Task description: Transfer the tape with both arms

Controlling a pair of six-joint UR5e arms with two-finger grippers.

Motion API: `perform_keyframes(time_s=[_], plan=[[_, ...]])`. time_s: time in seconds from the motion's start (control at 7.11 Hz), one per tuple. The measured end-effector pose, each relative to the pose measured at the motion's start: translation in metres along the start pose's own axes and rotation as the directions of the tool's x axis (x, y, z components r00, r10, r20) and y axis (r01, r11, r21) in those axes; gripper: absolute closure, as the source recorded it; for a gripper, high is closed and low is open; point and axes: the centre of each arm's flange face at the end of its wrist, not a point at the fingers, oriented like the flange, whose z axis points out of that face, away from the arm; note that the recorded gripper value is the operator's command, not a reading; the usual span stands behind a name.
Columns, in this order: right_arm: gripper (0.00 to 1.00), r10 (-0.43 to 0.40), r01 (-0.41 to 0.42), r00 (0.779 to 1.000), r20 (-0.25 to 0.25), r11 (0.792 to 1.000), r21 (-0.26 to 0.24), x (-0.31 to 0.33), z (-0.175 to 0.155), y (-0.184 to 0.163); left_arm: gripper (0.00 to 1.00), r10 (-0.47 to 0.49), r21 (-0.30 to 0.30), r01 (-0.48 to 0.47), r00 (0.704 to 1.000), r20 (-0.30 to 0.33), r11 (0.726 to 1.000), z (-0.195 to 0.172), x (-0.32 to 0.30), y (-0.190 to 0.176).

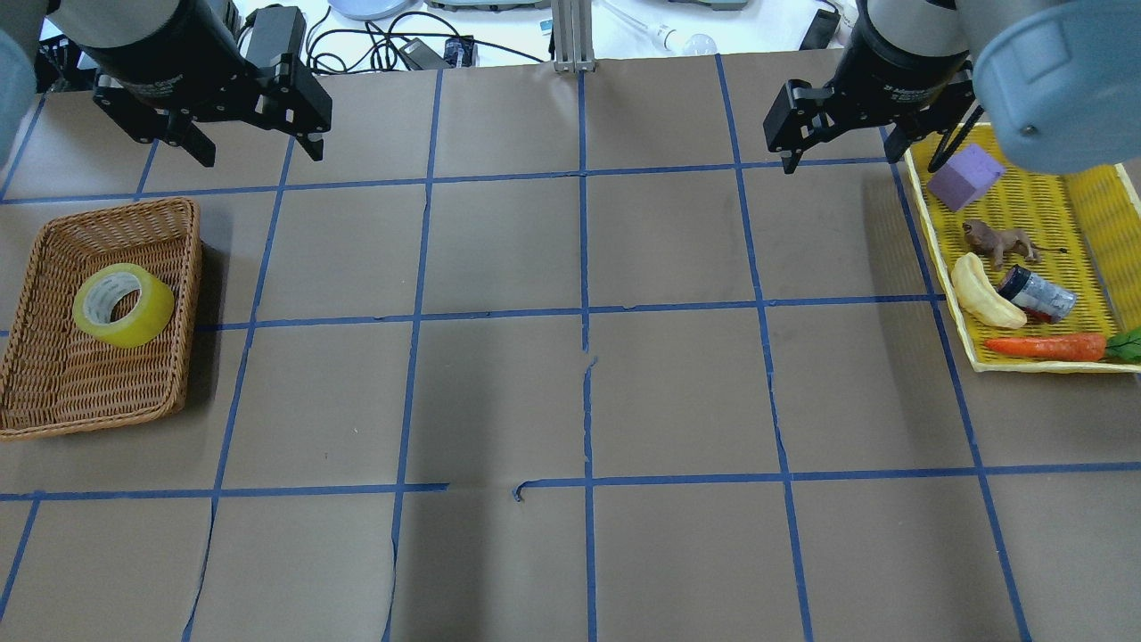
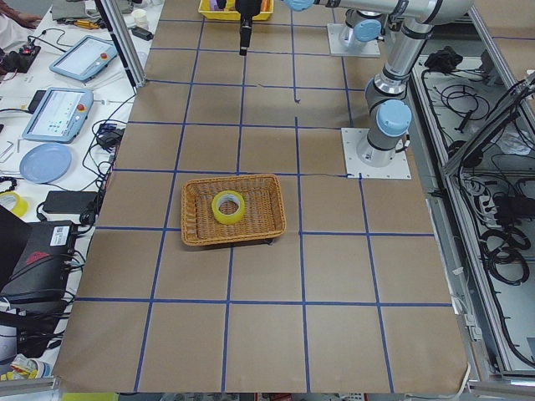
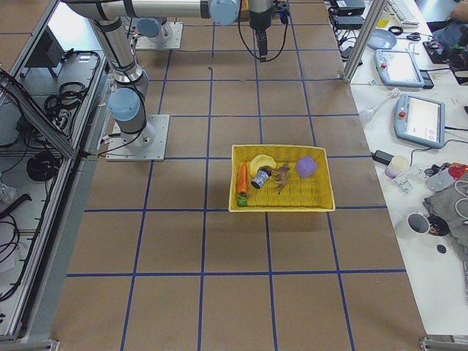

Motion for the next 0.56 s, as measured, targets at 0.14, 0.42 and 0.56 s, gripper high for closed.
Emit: perform_keyframes(time_s=[0.14,0.42,0.56], plan=[[0.0,0.0,0.0,1.0,0.0,1.0,0.0,0.0,0.0,0.0,0.0,0.025,-0.001,-0.025,1.0,0.0,1.0,0.001,0.0,0.0],[0.0,0.0,0.0,1.0,0.0,1.0,-0.001,0.0,0.0,0.0,0.0,0.043,-0.012,-0.043,0.999,-0.007,0.999,0.009,0.001,-0.003],[0.0,0.0,0.0,1.0,0.0,1.0,-0.001,0.0,0.0,0.0,0.0,0.046,-0.011,-0.046,0.999,-0.01,0.999,0.011,0.002,-0.003]])
